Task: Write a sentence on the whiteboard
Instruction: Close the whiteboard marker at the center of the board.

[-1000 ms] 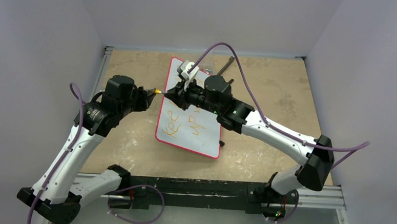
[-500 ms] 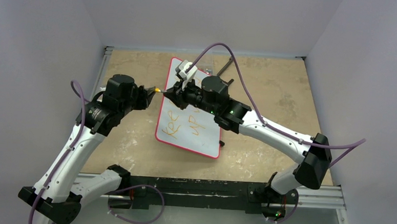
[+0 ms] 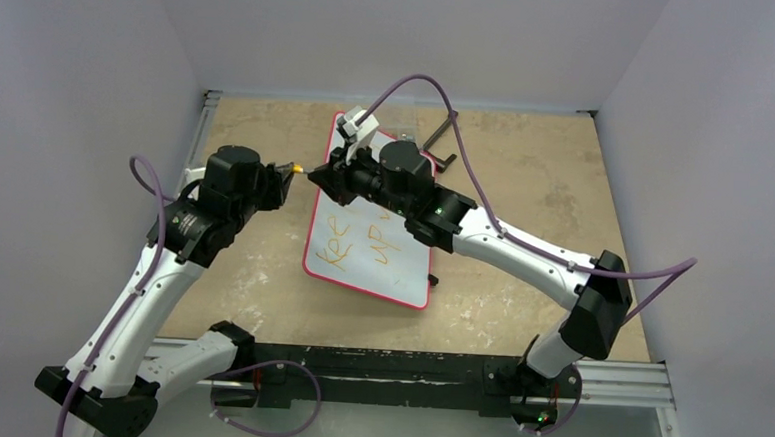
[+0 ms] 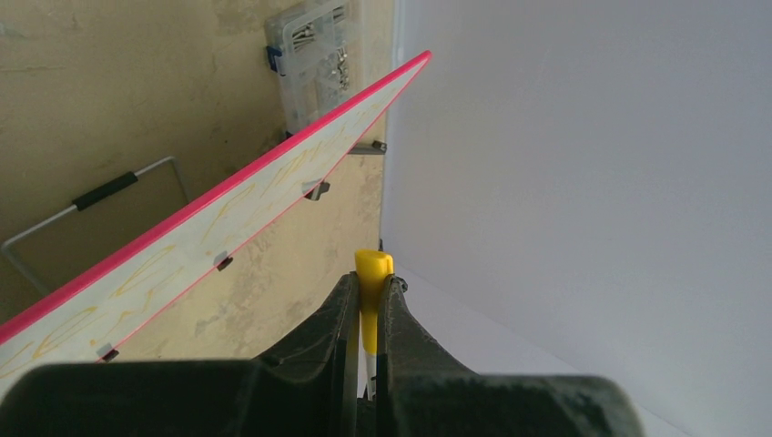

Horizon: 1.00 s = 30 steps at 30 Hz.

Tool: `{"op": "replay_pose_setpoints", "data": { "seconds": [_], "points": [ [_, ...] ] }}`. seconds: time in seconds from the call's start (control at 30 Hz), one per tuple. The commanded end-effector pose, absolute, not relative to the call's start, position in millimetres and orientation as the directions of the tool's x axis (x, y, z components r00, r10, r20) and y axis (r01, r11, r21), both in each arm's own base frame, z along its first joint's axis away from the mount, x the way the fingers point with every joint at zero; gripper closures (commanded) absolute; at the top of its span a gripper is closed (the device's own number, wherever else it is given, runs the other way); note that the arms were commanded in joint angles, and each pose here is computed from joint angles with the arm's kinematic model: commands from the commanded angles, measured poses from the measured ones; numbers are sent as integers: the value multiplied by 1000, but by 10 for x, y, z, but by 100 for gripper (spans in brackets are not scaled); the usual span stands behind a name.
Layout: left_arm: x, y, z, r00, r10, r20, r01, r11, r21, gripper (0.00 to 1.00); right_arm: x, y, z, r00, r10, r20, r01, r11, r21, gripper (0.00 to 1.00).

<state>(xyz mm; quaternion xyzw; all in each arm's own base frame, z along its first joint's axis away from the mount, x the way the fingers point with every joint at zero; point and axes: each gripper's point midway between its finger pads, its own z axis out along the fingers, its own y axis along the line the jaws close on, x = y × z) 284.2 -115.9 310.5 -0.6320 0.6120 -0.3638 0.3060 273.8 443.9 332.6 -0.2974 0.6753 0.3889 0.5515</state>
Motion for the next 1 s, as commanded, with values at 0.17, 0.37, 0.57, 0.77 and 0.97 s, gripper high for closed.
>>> {"op": "replay_pose_setpoints", "data": {
  "seconds": [0.17, 0.37, 0.57, 0.77, 0.97],
  "points": [
    [2701, -1721, 3657, -328, -931, 157, -388, -18, -921, 100, 2822, 4725, 3208, -420, 113, -900, -735, 539, 411, 100],
    [2689, -1795, 3725, -364, -919, 153, -354, -16, -935, 100, 2832, 4852, 3202, -537, 194, -821, -655, 517, 551, 100],
    [2666, -1811, 3783, -380, -916, 129, -311, -5, -951, 100, 2852, 4986, 3226, -624, 249, -741, -581, 487, 652, 100],
    [2663, -1838, 3817, -388, -912, 134, -283, -21, -959, 100, 2909, 5033, 3232, -698, 325, -638, -461, 478, 748, 100],
    [2652, -1819, 3869, -380, -915, 132, -263, -30, -964, 100, 2963, 5031, 3277, -701, 369, -611, -423, 475, 772, 100]
  ]
}}
